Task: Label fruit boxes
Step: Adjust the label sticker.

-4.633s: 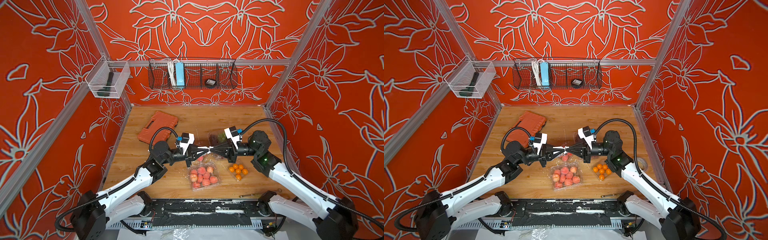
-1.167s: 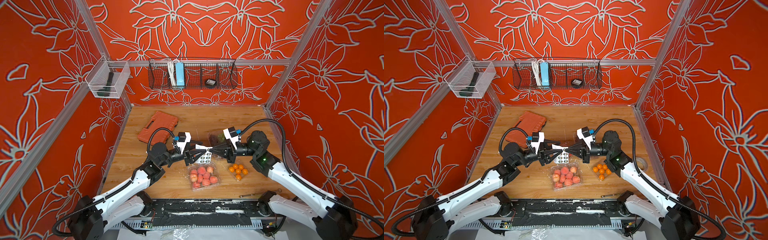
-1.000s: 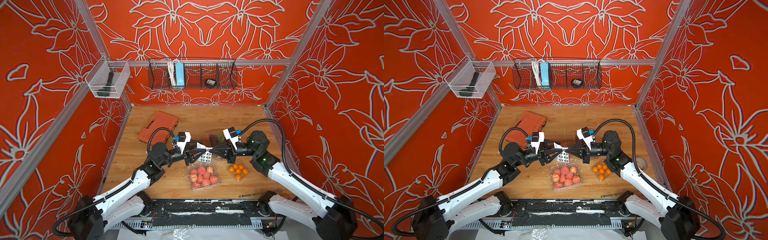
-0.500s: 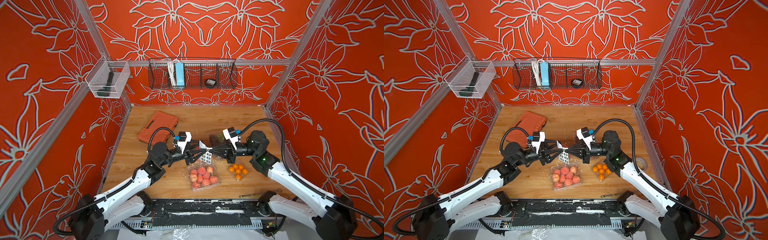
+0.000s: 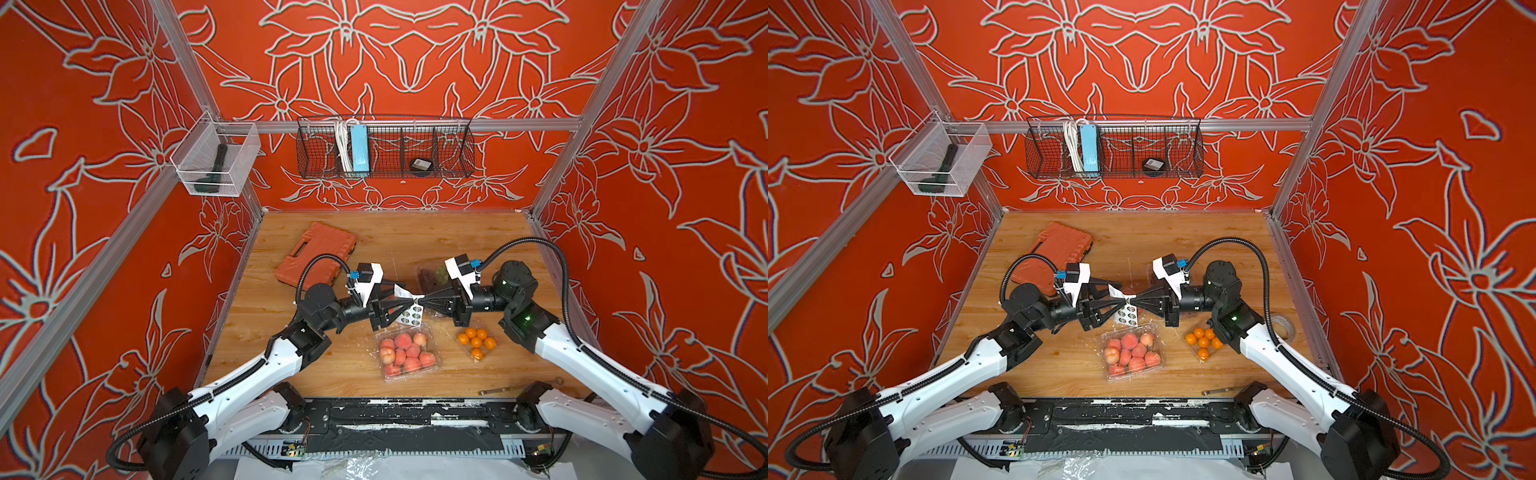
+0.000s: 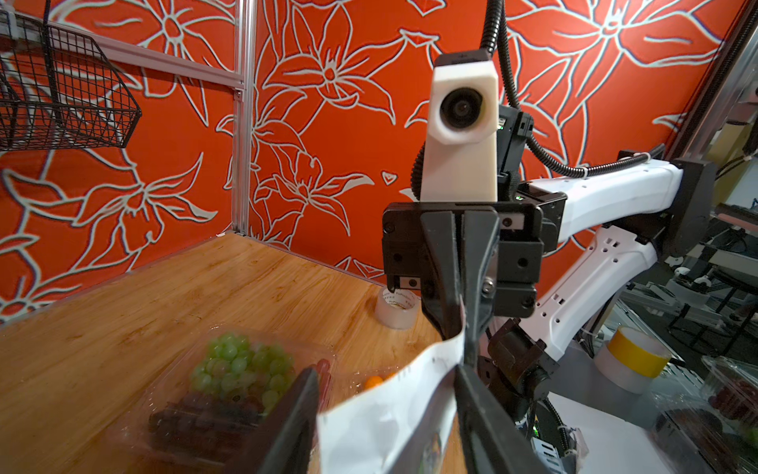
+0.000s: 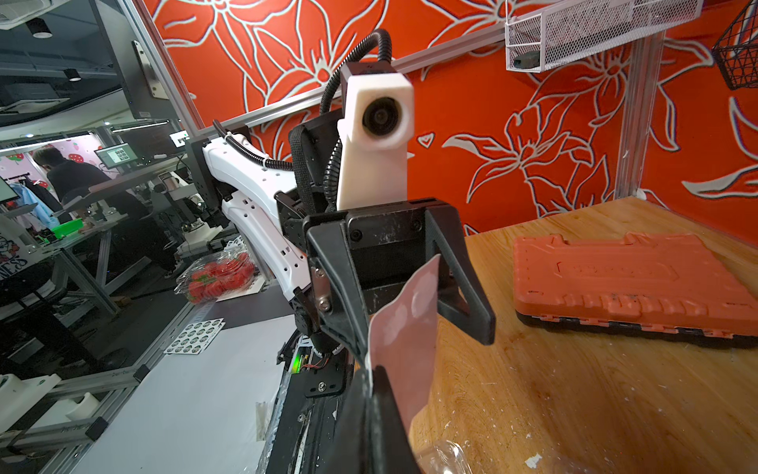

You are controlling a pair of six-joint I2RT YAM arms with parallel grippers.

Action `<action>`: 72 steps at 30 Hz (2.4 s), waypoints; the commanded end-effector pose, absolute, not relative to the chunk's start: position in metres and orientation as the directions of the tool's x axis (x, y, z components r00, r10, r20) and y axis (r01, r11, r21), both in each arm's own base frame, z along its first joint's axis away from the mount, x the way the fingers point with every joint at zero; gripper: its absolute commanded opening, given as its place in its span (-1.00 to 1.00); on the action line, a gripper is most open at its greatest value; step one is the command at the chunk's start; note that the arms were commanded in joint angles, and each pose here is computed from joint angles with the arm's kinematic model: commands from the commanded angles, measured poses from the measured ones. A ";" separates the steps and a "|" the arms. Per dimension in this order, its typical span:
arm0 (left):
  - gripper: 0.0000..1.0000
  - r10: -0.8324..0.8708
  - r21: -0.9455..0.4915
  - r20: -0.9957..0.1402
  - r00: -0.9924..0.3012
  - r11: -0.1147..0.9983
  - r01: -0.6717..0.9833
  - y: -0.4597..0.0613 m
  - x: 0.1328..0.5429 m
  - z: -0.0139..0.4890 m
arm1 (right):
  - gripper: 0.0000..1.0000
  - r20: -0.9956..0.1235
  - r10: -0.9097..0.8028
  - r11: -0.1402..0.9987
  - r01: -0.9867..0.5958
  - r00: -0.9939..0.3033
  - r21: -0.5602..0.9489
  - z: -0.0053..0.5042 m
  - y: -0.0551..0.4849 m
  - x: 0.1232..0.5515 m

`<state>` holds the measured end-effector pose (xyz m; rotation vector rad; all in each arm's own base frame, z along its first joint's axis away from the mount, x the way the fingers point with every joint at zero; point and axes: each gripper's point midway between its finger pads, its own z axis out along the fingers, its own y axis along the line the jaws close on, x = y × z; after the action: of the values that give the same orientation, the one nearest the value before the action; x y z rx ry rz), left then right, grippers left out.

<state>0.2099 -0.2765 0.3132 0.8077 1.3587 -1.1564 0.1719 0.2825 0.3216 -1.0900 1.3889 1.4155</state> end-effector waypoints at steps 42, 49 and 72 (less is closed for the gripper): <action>0.13 -0.198 -0.165 -0.975 -0.103 0.328 0.930 -0.267 0.218 0.328 | -1.00 -0.977 0.017 -0.049 -0.976 -0.214 0.213 0.329 0.282 0.164; 0.12 -0.197 -0.170 -0.974 -0.112 0.304 0.937 -0.271 0.217 0.332 | -1.00 -0.977 0.016 -0.050 -0.976 -0.215 0.214 0.329 0.283 0.165; 0.16 -0.175 -0.184 -0.974 -0.143 0.248 0.951 -0.279 0.211 0.320 | -1.00 -0.972 -0.003 0.011 -0.972 -0.236 0.236 0.320 0.287 0.179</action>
<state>0.2197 -0.2782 0.3039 0.7897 1.3953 -1.1731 0.1755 0.2849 0.3181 -1.0818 1.4000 1.3950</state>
